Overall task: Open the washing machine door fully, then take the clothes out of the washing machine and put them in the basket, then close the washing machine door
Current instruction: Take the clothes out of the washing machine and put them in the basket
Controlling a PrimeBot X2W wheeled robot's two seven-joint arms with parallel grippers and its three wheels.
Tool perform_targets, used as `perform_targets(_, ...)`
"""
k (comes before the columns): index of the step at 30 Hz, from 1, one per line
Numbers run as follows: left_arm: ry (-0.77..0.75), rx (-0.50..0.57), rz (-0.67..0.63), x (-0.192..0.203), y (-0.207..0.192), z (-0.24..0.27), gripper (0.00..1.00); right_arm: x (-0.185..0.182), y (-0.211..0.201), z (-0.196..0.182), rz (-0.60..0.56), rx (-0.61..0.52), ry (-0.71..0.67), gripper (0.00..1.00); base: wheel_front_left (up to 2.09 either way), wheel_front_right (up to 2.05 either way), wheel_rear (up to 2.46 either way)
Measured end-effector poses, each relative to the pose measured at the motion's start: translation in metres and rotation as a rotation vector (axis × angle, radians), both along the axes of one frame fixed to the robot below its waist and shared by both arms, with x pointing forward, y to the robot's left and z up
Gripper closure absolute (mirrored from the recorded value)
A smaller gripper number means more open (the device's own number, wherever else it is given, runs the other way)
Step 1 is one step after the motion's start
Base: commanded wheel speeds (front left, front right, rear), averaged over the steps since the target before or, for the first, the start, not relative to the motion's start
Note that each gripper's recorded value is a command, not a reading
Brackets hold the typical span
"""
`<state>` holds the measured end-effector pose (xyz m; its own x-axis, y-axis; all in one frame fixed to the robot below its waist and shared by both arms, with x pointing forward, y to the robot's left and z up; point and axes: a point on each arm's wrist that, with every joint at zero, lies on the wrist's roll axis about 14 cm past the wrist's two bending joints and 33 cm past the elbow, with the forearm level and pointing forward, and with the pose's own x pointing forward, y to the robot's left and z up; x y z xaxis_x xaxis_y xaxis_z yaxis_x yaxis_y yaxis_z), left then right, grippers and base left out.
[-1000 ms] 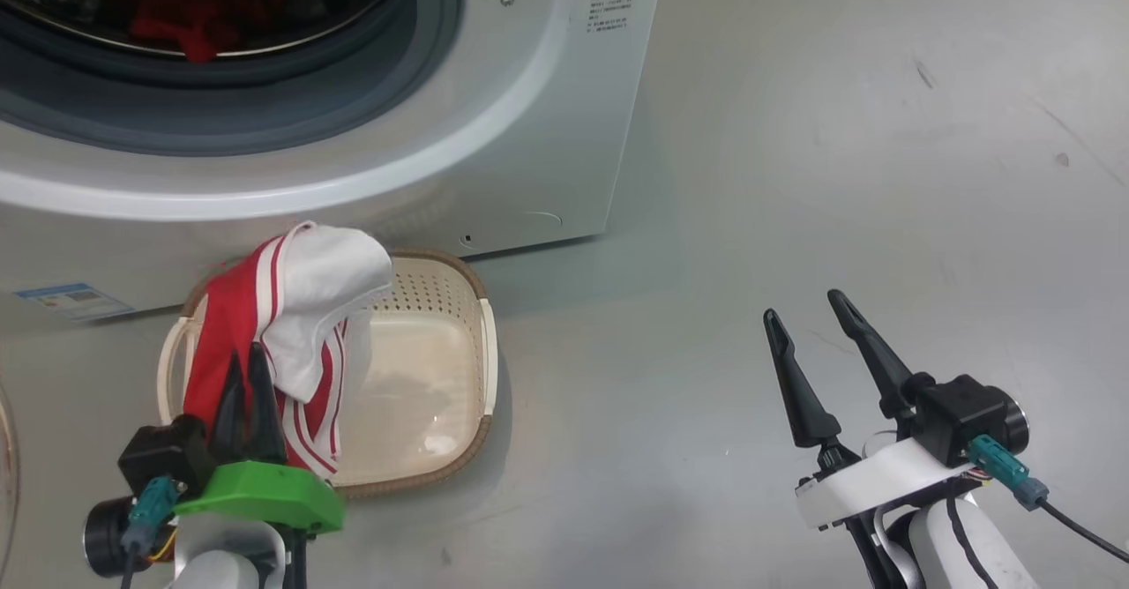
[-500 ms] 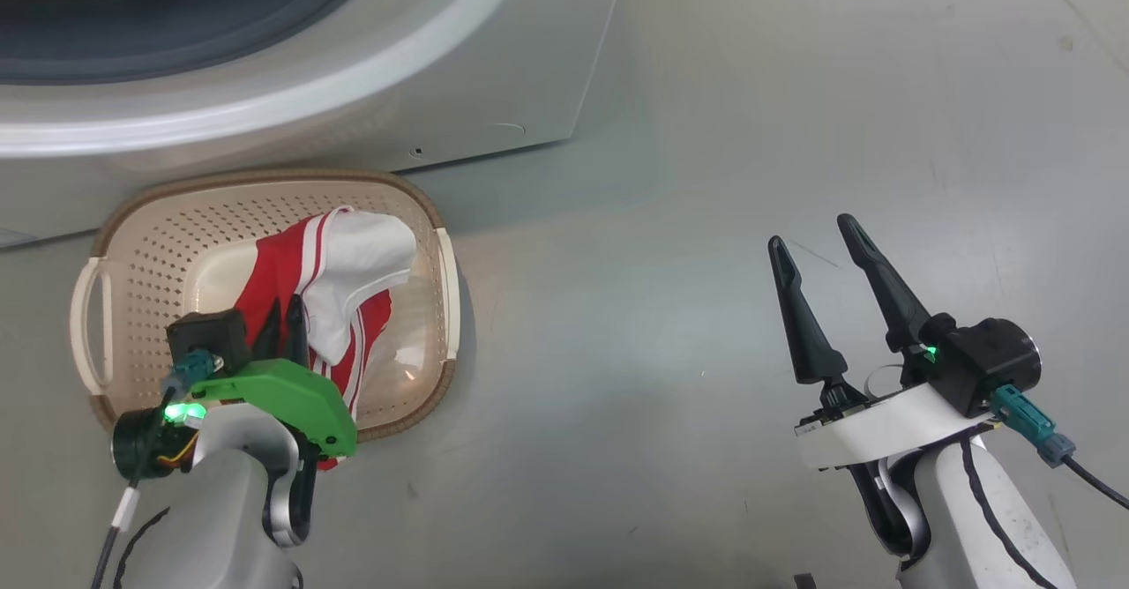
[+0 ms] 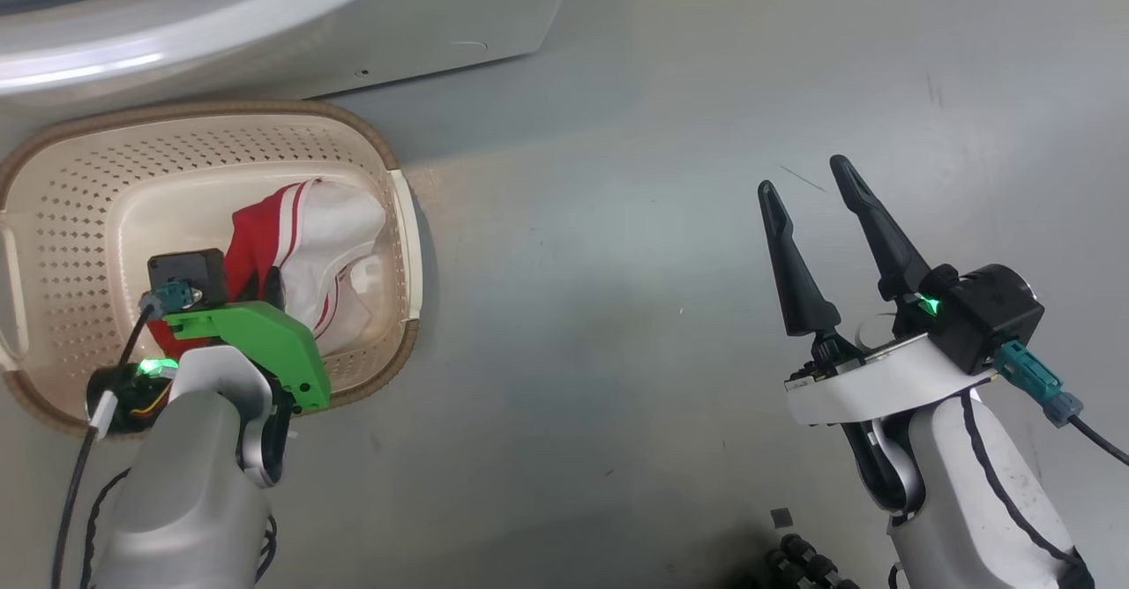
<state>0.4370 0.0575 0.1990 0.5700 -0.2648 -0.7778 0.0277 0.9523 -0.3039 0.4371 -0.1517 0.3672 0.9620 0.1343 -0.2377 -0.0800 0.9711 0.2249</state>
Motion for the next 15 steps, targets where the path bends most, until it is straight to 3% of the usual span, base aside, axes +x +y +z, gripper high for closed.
perform_targets(3,0.043,-0.012,-0.004,-0.003,-0.005,-0.011,0.57,0.001,-0.003,-0.005,-0.008,0.0,0.011,0.0,0.0,0.0,0.0)
perform_targets(4,0.052,-0.015,0.001,-0.003,-0.005,-0.014,0.32,0.002,-0.004,-0.007,-0.011,-0.002,0.014,0.0,0.0,0.0,0.0)
perform_targets(6,0.066,-0.024,0.01,-0.002,-0.007,-0.018,0.0,0.003,-0.005,-0.009,-0.012,-0.004,0.018,0.0,0.0,0.0,0.0)
perform_targets(15,0.029,-0.034,0.033,0.004,-0.007,-0.019,0.0,0.005,-0.007,-0.012,-0.022,0.0,0.023,0.0,0.0,0.0,0.0)
